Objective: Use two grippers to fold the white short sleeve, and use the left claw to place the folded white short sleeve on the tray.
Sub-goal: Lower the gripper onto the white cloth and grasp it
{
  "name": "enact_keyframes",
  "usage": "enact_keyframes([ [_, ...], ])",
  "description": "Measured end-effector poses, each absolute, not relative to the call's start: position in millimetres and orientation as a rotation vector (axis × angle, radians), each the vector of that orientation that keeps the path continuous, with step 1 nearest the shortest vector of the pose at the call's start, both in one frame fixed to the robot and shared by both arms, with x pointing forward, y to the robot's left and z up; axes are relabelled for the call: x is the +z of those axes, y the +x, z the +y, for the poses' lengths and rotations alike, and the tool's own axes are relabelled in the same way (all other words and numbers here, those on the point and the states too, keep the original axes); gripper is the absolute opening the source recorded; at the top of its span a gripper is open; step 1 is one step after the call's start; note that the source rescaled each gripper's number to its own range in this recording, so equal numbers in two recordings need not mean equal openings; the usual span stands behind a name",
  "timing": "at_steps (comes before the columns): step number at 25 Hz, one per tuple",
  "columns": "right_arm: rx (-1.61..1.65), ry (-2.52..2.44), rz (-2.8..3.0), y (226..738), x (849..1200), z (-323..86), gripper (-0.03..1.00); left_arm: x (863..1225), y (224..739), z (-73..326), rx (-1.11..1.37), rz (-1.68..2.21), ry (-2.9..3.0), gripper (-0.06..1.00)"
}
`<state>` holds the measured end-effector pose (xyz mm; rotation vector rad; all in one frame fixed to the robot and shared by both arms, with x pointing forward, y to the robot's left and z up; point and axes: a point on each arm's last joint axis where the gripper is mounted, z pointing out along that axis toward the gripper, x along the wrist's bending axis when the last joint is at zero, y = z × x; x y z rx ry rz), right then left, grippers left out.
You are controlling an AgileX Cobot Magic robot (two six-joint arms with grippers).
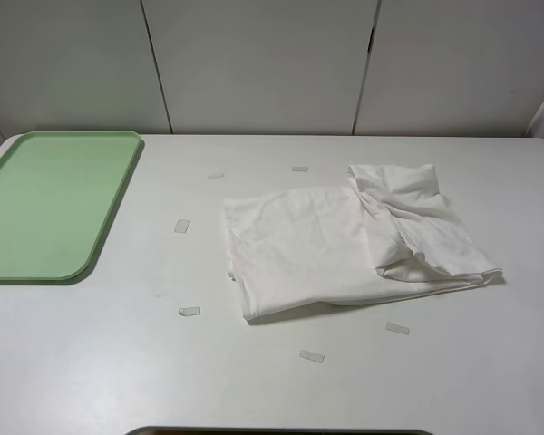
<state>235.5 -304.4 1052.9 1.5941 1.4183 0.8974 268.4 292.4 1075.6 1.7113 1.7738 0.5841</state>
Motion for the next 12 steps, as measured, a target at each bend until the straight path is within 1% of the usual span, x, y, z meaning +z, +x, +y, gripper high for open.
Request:
enact_keyframes([
  [2, 0.897, 1.594, 1.418, 235, 1053, -304, 1.0, 1090, 298, 292, 0.495, 1.841, 1.759, 0.96],
  [5, 0.897, 1.594, 1.418, 235, 1053, -304, 1.0, 1100, 347, 289, 0.361, 1.88, 1.817, 0.96],
  [6, 0.897, 1.594, 1.418, 235, 1053, -304, 1.0, 1100, 347, 289, 0.361, 1.88, 1.817, 0.96],
  [10, 0.897, 1.594, 1.418, 235, 1053, -304, 1.0, 1097, 394, 285, 0.275, 1.869, 1.838, 0.96],
  [12, 0.897, 1.594, 1.418, 235, 1053, -304, 1.0, 1090, 415, 284, 0.231, 1.878, 1.828, 0.96],
])
